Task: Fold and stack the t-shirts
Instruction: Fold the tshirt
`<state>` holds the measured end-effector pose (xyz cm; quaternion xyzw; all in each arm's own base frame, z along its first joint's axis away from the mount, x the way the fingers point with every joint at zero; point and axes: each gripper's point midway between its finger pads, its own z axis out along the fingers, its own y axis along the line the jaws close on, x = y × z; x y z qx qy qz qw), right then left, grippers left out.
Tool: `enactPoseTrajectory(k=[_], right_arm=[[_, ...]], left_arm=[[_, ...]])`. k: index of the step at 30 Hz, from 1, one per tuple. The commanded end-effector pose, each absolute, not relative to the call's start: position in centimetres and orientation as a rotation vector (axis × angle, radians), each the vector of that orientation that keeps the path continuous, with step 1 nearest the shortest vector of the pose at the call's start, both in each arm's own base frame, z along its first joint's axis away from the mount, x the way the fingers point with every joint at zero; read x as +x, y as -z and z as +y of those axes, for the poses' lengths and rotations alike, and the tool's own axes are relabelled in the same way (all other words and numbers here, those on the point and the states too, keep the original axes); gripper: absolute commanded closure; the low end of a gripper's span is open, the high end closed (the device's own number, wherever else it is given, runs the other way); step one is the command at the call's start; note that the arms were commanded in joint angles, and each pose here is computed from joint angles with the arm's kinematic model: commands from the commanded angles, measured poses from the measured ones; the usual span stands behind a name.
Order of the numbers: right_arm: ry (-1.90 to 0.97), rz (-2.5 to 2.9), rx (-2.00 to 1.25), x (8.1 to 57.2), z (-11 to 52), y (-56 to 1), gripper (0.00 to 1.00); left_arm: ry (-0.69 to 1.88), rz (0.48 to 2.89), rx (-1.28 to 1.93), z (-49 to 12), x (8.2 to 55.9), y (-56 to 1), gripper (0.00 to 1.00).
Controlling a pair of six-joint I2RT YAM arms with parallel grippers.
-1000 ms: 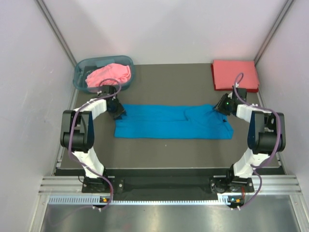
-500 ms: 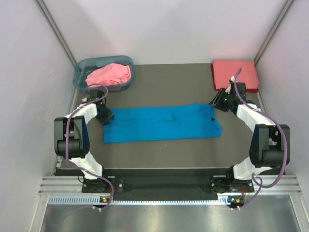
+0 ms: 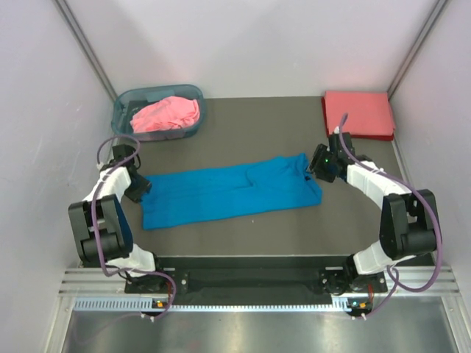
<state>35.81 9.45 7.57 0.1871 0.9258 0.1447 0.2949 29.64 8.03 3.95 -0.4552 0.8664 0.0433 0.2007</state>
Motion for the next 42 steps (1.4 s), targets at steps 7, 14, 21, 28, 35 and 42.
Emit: enactPoseTrajectory(k=[7, 14, 21, 28, 35, 42], right_arm=[[-0.523, 2.310, 0.137, 42.2, 12.2, -11.3, 0.46], [-0.570, 2.399, 0.010, 44.4, 12.2, -7.2, 0.49], [-0.595, 2.387, 0.036, 45.6, 12.1, -5.5, 0.65], [-0.531, 2.375, 0.107, 45.6, 9.8, -4.0, 1.00], [-0.573, 2.365, 0.233, 46.3, 8.1, -3.5, 1.00], [-0.650, 2.355, 0.301, 46.0, 9.0, -3.3, 0.98]], left_arm=[[0.376, 2.297, -1.000, 3.2, 34.9, -13.3, 0.57], [0.701, 2.321, -0.901, -0.6, 36.8, -11.2, 0.56], [0.598, 2.386, -1.014, 1.2, 38.6, -5.7, 0.55], [0.256, 2.490, -1.156, 5.2, 36.6, -0.4, 0.55], [0.110, 2.506, -1.279, 7.5, 35.0, 1.4, 0.56], [0.102, 2.502, -1.303, 7.5, 34.8, 1.4, 0.56]])
